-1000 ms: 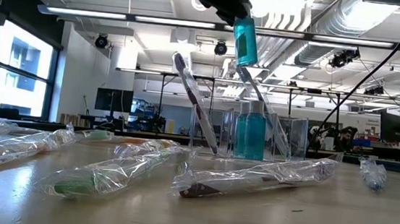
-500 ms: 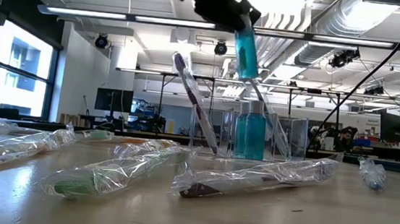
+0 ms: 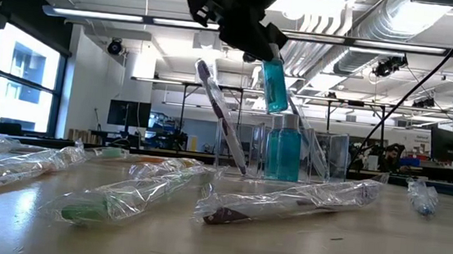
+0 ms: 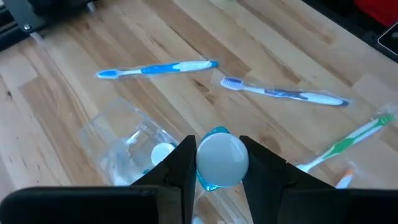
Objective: Pick & Place toothbrushing station
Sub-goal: Put the blue mouthwash into the wire organizer
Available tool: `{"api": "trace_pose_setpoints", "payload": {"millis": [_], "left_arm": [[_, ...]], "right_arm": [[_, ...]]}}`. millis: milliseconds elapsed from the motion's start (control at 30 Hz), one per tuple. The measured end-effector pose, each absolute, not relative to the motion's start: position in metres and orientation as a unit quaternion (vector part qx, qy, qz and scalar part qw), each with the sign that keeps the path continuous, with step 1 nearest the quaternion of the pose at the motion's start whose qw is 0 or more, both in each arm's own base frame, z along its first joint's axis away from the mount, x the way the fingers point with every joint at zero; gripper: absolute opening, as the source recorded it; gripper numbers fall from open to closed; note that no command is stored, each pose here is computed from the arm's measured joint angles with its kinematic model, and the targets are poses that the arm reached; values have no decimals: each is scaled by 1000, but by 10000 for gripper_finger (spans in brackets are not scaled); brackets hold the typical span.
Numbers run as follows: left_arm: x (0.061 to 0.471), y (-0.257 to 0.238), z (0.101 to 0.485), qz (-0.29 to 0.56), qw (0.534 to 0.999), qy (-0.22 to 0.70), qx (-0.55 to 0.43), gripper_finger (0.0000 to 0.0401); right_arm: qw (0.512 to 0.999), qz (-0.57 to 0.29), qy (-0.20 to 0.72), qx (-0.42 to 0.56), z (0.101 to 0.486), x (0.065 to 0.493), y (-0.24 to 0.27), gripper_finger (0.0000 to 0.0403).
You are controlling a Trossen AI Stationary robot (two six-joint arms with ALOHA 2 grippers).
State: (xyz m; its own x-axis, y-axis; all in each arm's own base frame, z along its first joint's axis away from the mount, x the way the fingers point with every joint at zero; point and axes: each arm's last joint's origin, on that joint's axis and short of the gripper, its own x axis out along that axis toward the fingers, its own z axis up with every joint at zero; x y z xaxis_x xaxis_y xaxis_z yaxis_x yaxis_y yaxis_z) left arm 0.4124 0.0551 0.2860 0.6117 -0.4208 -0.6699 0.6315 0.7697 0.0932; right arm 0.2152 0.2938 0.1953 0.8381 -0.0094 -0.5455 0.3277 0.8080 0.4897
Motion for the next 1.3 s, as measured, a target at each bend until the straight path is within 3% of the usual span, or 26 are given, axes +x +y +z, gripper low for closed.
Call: {"api": "trace_pose_setpoints", "payload": {"millis": [1300], "left_arm": [[408, 80, 267, -278, 890, 321, 166, 93]], "right_arm": [[910, -87, 261, 309, 197, 217, 295, 109]]}}
